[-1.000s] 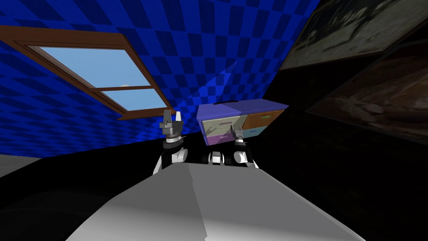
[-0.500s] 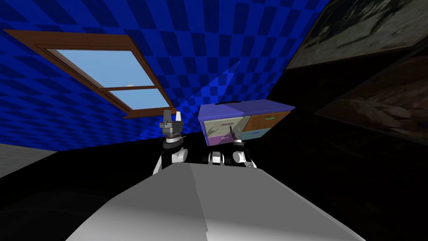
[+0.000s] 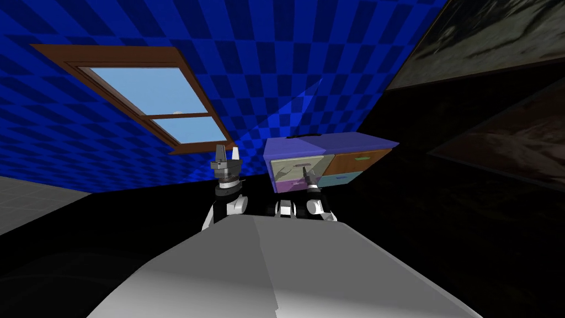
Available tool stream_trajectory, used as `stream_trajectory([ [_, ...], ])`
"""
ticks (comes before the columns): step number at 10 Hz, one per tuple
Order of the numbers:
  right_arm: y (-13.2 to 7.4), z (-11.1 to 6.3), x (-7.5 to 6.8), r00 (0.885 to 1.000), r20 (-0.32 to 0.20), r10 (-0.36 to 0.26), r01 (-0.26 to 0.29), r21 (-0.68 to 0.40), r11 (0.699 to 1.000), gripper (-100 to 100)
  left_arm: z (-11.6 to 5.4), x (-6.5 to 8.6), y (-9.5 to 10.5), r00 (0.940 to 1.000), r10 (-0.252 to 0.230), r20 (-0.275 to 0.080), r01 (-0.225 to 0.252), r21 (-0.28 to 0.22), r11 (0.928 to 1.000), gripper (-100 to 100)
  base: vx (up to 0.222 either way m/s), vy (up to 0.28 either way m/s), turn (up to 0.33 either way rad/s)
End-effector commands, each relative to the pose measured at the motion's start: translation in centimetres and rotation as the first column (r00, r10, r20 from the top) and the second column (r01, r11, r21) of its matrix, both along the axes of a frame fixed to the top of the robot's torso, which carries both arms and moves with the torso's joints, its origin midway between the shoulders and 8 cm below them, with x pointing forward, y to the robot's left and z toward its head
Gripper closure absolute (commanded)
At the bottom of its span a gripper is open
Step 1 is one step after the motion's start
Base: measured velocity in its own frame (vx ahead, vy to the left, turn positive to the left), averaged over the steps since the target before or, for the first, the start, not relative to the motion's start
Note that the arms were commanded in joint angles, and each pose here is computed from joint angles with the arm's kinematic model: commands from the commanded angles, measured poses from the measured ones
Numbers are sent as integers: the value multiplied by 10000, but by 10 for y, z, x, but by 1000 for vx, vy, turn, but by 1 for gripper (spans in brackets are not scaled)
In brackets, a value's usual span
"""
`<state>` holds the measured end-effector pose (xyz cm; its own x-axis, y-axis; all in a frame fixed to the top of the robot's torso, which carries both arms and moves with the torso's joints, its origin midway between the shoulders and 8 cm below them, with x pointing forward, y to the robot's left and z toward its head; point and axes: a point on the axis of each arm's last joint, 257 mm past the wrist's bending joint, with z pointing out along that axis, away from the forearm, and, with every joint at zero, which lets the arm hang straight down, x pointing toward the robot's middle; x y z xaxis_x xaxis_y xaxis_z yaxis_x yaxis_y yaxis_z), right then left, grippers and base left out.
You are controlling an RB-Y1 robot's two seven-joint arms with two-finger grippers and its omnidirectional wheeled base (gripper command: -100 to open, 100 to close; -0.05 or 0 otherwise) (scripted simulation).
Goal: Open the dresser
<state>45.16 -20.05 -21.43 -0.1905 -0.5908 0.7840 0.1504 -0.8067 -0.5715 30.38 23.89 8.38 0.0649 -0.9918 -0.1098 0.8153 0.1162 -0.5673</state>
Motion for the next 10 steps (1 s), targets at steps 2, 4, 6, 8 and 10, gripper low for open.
stream_trajectory([
  [2,5,-17,4,9987,-360,372,-324,1265,9914,-100,0,0,0,10000,1,0,-1,0,10000,0,21,2,38],
  [4,7,-28,5,9966,-578,580,-457,1960,9795,-100,0,0,0,10000,0,0,0,0,10000,0,31,4,81],
  [6,8,-38,7,9939,-776,779,-549,2636,9631,-100,0,0,0,10000,0,0,0,0,10000,0,31,8,80],
  [8,8,-38,7,9935,-757,855,-597,2939,9540,-100,0,0,0,10000,0,0,0,0,10000,0,24,2,20],
  [10,9,-48,8,9903,-931,1035,-640,3559,9323,-100,0,0,0,10000,0,0,0,0,10000,0,24,-1,76],
])
